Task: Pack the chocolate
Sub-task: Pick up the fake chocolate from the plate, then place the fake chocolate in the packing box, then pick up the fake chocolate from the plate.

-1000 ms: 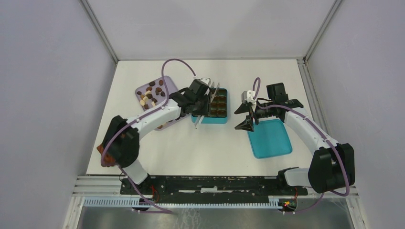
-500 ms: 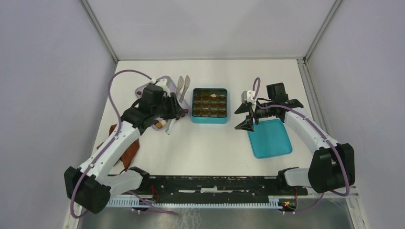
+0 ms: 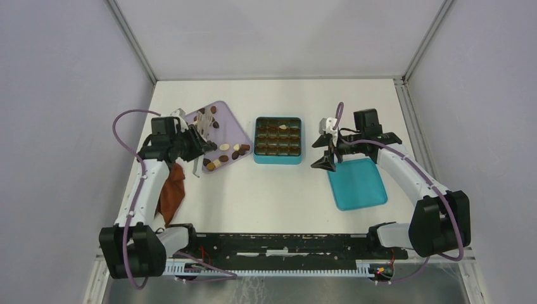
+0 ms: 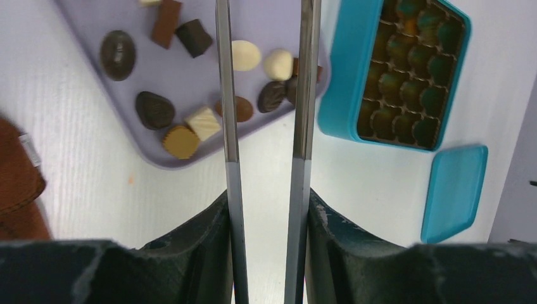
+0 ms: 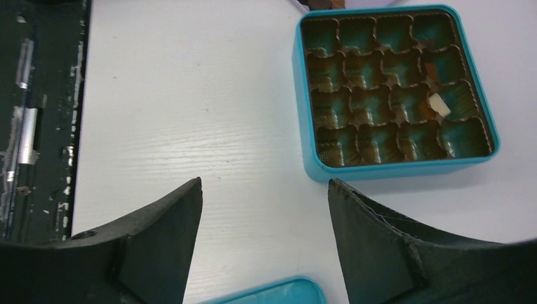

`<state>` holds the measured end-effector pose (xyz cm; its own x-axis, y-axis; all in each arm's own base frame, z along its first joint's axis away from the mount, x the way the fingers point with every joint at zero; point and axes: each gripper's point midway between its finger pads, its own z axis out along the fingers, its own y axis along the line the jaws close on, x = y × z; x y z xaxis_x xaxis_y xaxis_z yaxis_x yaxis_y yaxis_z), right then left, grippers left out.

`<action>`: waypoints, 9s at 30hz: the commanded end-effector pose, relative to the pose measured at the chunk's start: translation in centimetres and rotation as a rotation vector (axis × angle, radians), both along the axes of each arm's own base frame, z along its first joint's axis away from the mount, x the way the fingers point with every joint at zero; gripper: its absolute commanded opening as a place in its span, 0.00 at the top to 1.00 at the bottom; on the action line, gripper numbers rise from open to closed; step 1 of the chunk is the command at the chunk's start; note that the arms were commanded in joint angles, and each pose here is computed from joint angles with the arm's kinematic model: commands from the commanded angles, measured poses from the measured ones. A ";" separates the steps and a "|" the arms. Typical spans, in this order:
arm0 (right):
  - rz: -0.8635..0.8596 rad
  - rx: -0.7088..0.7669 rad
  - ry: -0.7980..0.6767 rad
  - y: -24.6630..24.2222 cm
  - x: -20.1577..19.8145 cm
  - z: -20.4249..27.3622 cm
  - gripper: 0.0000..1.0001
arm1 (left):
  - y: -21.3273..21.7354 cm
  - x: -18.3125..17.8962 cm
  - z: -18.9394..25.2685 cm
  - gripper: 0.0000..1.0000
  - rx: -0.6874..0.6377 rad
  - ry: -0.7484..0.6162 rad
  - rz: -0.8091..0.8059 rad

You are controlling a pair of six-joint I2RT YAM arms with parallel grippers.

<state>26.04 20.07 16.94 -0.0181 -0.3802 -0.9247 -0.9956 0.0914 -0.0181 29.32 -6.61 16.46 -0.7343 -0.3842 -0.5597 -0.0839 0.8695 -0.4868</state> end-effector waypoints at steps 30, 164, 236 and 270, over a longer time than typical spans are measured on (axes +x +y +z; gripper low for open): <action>-0.762 0.012 -0.055 -4.3 10.0 2.7 0.12 | 2.8 4.7 -5.9 0.56 0.006 0.145 -0.043; -0.596 -0.038 -0.049 -4.1 8.7 2.2 0.12 | -24.5 2.9 -4.5 0.97 0.121 0.008 -0.415; -0.416 0.004 -0.014 -2.9 6.5 1.5 0.11 | -6.3 -9.6 -0.3 0.60 0.282 0.010 -0.146; -0.402 -0.001 -0.012 -2.8 6.4 1.4 0.11 | -1.6 -2.8 -3.8 0.59 0.388 0.320 -0.277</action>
